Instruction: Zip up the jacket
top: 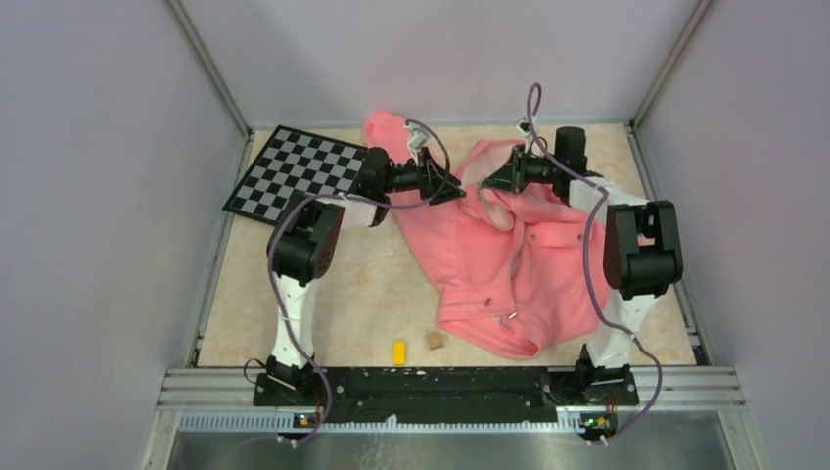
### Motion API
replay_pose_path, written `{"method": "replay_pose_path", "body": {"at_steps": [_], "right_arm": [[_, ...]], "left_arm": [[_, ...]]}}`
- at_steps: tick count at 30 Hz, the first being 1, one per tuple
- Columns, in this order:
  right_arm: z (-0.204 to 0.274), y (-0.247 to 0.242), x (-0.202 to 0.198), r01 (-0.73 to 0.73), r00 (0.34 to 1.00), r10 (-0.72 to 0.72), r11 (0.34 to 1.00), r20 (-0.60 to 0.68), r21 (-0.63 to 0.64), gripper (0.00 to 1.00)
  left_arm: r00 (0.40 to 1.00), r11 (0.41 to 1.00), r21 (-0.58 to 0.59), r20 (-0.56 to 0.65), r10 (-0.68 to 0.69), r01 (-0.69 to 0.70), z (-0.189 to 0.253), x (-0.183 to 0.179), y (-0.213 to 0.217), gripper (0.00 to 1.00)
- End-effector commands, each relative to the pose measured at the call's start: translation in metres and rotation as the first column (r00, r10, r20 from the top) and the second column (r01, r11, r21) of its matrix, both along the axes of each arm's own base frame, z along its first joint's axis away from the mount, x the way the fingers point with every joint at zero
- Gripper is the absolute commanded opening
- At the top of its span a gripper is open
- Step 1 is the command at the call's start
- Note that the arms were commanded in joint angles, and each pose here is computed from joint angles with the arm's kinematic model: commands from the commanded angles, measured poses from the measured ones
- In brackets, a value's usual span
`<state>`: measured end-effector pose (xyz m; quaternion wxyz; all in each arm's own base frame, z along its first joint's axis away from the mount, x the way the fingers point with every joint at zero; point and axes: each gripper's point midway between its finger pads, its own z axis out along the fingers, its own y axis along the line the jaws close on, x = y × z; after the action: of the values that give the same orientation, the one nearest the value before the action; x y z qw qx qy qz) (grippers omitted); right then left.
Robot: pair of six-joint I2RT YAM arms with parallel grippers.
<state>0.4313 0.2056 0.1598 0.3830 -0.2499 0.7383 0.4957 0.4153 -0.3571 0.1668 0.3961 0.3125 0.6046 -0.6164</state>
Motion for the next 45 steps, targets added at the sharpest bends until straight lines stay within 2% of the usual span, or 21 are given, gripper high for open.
{"method": "replay_pose_path", "body": {"at_steps": [1,3,4,5,8,10,13,16,19,25,35,40,45], "right_arm": [[0.037,0.001,0.004,0.014,0.992,-0.016,1.000,0.128,0.022,0.00],[0.039,0.002,0.005,0.014,0.991,-0.017,0.999,0.132,0.029,0.00],[0.040,0.002,0.005,0.014,0.991,-0.019,0.999,0.132,0.033,0.00],[0.041,0.002,0.006,0.016,0.991,-0.021,0.999,0.134,0.036,0.00],[0.043,-0.001,0.009,0.027,0.991,-0.033,0.999,0.131,0.046,0.00],[0.044,-0.003,0.010,0.038,0.990,-0.044,0.998,0.131,0.048,0.00],[0.045,-0.004,0.012,0.054,0.990,-0.060,0.997,0.128,0.049,0.00],[0.049,-0.004,0.012,0.056,0.990,-0.063,0.997,0.124,0.058,0.00],[0.051,-0.004,0.012,0.061,0.990,-0.068,0.996,0.119,0.061,0.00],[0.053,-0.004,0.009,0.056,0.991,-0.063,0.997,0.122,0.060,0.00],[0.052,-0.004,0.009,0.048,0.991,-0.056,0.997,0.119,0.064,0.00],[0.053,-0.004,0.010,0.046,0.991,-0.054,0.997,0.121,0.069,0.00],[0.053,-0.004,0.010,0.043,0.992,-0.052,0.996,0.119,0.075,0.00]], "left_arm": [[0.992,0.993,0.003,0.050,0.116,-0.117,0.033,0.002,0.008,0.77],[0.986,0.986,0.027,0.023,0.163,-0.163,0.034,0.003,0.013,0.79],[0.983,0.982,0.040,0.015,0.182,-0.183,0.034,0.002,0.015,0.93],[0.979,0.977,0.053,0.008,0.206,-0.206,0.035,0.002,0.018,0.98],[0.951,0.947,0.103,-0.015,0.308,-0.305,0.034,0.004,0.030,0.99],[0.928,0.923,0.140,-0.050,0.369,-0.359,0.031,0.005,0.038,0.96],[0.915,0.913,0.130,-0.071,0.398,-0.387,0.035,-0.008,0.039,0.89],[0.918,0.917,0.113,-0.062,0.391,-0.383,0.036,-0.023,0.028,0.78],[0.928,0.930,0.082,-0.076,0.365,-0.359,0.035,-0.031,0.010,0.71],[0.933,0.938,0.018,-0.107,0.345,-0.345,0.028,-0.021,-0.014,0.57],[0.945,0.949,-0.009,-0.090,0.314,-0.316,0.024,0.000,-0.039,0.54],[0.944,0.947,0.000,-0.088,0.319,-0.320,0.019,0.006,-0.044,0.60],[0.938,0.942,0.011,-0.091,0.335,-0.336,0.016,0.017,-0.048,0.59]]}}
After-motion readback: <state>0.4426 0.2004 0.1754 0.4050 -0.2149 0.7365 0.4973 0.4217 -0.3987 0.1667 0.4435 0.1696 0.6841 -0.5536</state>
